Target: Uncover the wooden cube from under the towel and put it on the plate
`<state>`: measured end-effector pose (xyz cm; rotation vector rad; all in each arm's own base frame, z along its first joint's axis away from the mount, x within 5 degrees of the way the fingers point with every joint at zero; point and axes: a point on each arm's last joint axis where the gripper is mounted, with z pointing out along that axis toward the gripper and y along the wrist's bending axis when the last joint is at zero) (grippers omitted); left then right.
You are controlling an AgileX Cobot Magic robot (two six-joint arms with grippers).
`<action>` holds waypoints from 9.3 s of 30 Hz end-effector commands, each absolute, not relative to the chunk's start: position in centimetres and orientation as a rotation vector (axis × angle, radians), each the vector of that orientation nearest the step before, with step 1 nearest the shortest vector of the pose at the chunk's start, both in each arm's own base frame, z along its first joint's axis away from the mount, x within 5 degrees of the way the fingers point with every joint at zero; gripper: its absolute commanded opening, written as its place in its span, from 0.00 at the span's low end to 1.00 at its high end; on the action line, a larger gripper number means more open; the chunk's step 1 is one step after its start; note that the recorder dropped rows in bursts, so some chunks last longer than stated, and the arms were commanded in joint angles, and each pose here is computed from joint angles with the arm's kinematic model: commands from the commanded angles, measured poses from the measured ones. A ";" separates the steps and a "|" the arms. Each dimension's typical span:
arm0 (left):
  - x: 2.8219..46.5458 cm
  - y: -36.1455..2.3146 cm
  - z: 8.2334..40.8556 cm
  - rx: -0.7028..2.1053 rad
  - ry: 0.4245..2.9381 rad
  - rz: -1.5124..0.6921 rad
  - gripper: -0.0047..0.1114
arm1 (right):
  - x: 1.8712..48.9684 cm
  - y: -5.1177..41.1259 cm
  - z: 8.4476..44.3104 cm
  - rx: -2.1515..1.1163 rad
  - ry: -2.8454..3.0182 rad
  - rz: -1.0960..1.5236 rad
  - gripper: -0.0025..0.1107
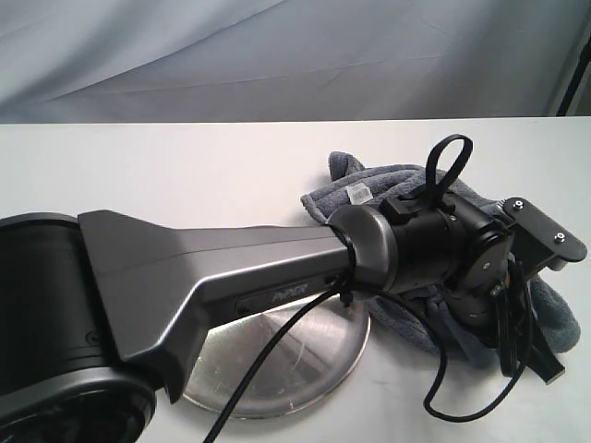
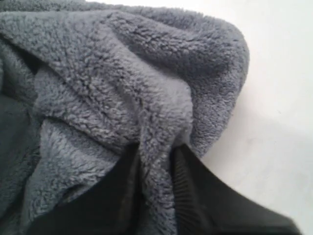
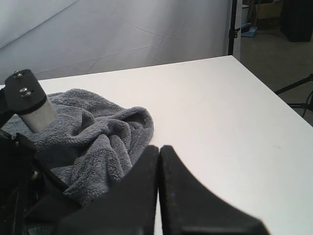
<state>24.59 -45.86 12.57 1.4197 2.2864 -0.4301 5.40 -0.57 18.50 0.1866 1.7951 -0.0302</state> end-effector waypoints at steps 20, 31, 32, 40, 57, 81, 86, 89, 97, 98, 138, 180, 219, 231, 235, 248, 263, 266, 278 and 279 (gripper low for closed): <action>24.8 -45.0 22.0 1.347 2.073 -0.463 0.04 | 5.4 -0.6 18.5 0.188 1.791 -0.033 0.02; 27.4 -41.5 28.6 1.131 2.036 -0.496 0.04 | 5.4 -0.6 18.5 0.188 1.791 -0.033 0.02; 27.4 -41.3 29.2 1.120 2.022 -0.503 0.04 | 5.4 -0.6 18.5 0.188 1.791 -0.033 0.02; 27.0 -39.8 33.9 1.052 1.907 -0.539 0.04 | 5.4 -0.6 18.5 0.188 1.791 -0.033 0.02; 27.7 -37.4 36.8 1.066 1.775 -0.236 0.04 | 5.4 -0.6 18.5 0.188 1.791 -0.033 0.02; 36.7 -31.6 35.1 0.827 1.801 -0.057 0.04 | 5.4 -0.6 18.5 0.188 1.791 -0.033 0.02; 38.0 -32.5 32.5 0.880 1.787 -0.021 0.04 | 5.4 -0.6 18.5 0.188 1.791 -0.033 0.02; 38.6 -33.3 30.7 0.919 1.769 -0.011 0.04 | 5.4 -0.6 18.5 0.188 1.791 -0.033 0.02; 40.2 -34.0 26.2 0.999 1.758 0.122 0.04 | 5.4 -0.6 18.5 0.188 1.791 -0.033 0.02; 40.3 -34.0 25.9 0.995 1.758 0.144 0.04 | 5.4 -0.6 18.5 0.188 1.791 -0.033 0.02; 45.3 -24.1 14.2 0.597 2.441 0.454 0.05 | 5.4 -0.6 18.5 0.188 1.791 -0.033 0.02; 41.8 -24.2 19.1 0.589 2.609 0.532 0.71 | 5.4 -0.6 18.5 0.188 1.791 -0.033 0.02; 40.1 -35.4 12.5 0.655 2.400 -0.330 0.42 | 5.4 -0.6 18.5 0.188 1.791 -0.033 0.02; 41.6 -32.9 12.3 0.669 2.429 -0.199 0.04 | 5.4 -0.6 18.5 0.188 1.791 -0.033 0.02; 42.8 -30.6 12.0 0.612 2.501 -0.145 0.04 | 5.4 -0.6 18.5 0.188 1.791 -0.033 0.02; 44.5 -27.1 11.7 0.497 2.581 -0.093 0.04 | 5.4 -0.6 18.5 0.188 1.791 -0.033 0.02; 44.8 -31.3 13.6 0.427 2.270 -0.414 0.04 | 5.4 -0.6 18.5 0.188 1.791 -0.033 0.02; 44.8 -31.8 12.4 0.439 2.253 -0.423 0.04 | 5.4 -0.6 18.5 0.188 1.791 -0.033 0.02; 44.4 -31.4 9.6 0.553 2.347 -0.326 0.33 | 5.4 -0.6 18.5 0.188 1.791 -0.033 0.02; 44.4 -31.4 9.6 0.553 2.349 -0.325 0.46 | 5.4 -0.6 18.5 0.188 1.791 -0.033 0.02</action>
